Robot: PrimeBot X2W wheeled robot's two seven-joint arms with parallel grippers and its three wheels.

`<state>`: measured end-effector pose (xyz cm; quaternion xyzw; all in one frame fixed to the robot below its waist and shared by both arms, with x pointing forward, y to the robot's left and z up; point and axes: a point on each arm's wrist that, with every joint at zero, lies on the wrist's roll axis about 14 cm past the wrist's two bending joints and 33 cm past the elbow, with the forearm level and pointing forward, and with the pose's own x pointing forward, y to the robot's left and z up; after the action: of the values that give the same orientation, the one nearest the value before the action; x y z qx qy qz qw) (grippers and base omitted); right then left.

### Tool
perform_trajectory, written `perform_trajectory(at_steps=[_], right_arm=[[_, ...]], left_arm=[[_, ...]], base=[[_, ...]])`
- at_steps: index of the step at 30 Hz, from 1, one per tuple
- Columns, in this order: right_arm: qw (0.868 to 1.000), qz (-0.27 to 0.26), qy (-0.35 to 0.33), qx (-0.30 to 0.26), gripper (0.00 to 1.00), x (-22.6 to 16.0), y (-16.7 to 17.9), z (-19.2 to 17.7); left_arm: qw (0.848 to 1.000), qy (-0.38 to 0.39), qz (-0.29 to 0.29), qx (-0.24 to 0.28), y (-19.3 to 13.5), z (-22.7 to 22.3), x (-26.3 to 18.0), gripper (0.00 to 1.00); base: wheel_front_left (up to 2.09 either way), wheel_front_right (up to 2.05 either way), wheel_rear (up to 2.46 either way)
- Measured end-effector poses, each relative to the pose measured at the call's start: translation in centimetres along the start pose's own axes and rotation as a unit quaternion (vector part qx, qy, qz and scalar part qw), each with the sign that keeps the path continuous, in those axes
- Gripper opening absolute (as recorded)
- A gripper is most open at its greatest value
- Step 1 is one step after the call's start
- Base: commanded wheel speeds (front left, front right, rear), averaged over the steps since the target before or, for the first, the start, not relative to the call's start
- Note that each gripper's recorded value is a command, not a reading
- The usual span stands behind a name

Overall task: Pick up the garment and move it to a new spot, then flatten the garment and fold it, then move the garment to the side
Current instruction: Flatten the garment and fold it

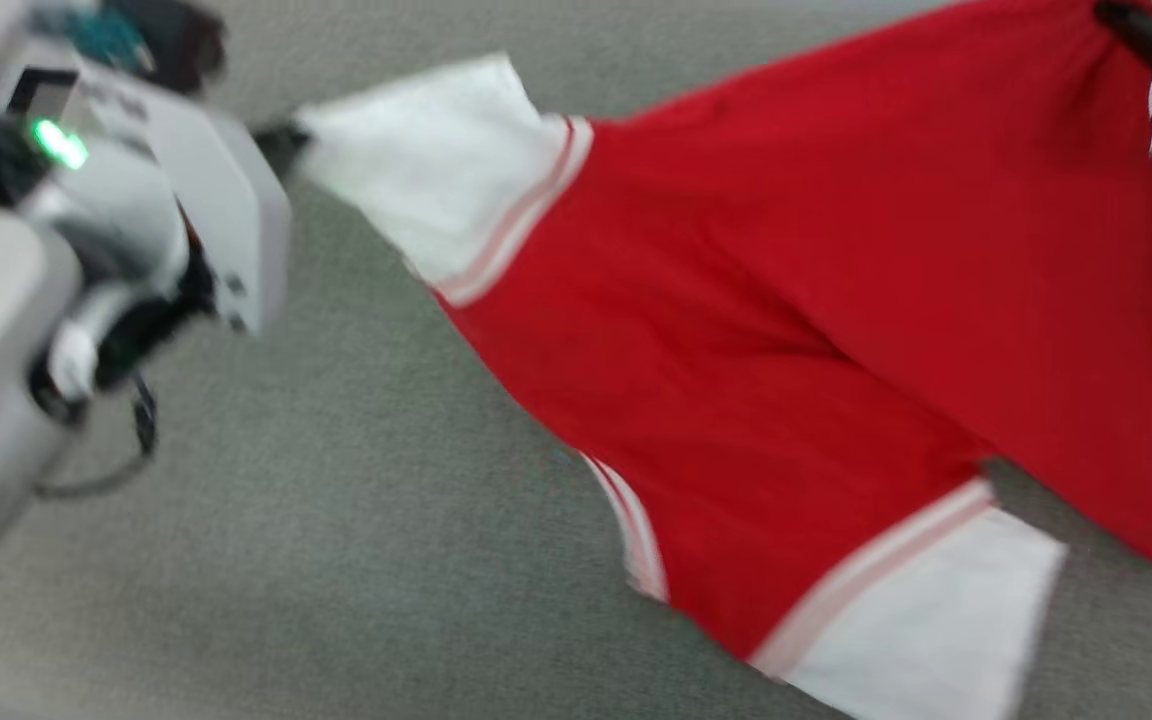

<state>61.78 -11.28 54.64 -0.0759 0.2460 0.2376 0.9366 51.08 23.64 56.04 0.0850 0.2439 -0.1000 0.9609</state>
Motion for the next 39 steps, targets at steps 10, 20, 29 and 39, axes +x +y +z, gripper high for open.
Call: perform_trajectory(at_steps=[10,20,29,39], right_arm=[[0.986,-0.055,-0.157,0.004,0.0,-7.5,-3.5,9.1],[0.967,-0.073,-0.242,0.006,0.0,-11.3,-4.1,13.6],[0.96,-0.078,-0.269,0.005,0.0,-11.6,-3.9,14.9],[0.943,-0.119,-0.311,-0.018,0.0,-8.4,-6.5,16.1]], left_arm=[[0.988,-0.126,0.065,0.061,3.1,14.1,-2.0,0.0],[0.961,-0.247,0.096,0.085,3.8,23.5,-4.9,0.0],[0.951,-0.28,0.107,0.079,4.6,26.3,-5.0,0.0],[0.925,-0.345,0.13,0.093,5.1,29.3,-1.5,0.0]], base=[[0.0,0.0,0.0],[0.0,0.0,0.0],[0.0,0.0,0.0],[0.0,0.0,0.0]])
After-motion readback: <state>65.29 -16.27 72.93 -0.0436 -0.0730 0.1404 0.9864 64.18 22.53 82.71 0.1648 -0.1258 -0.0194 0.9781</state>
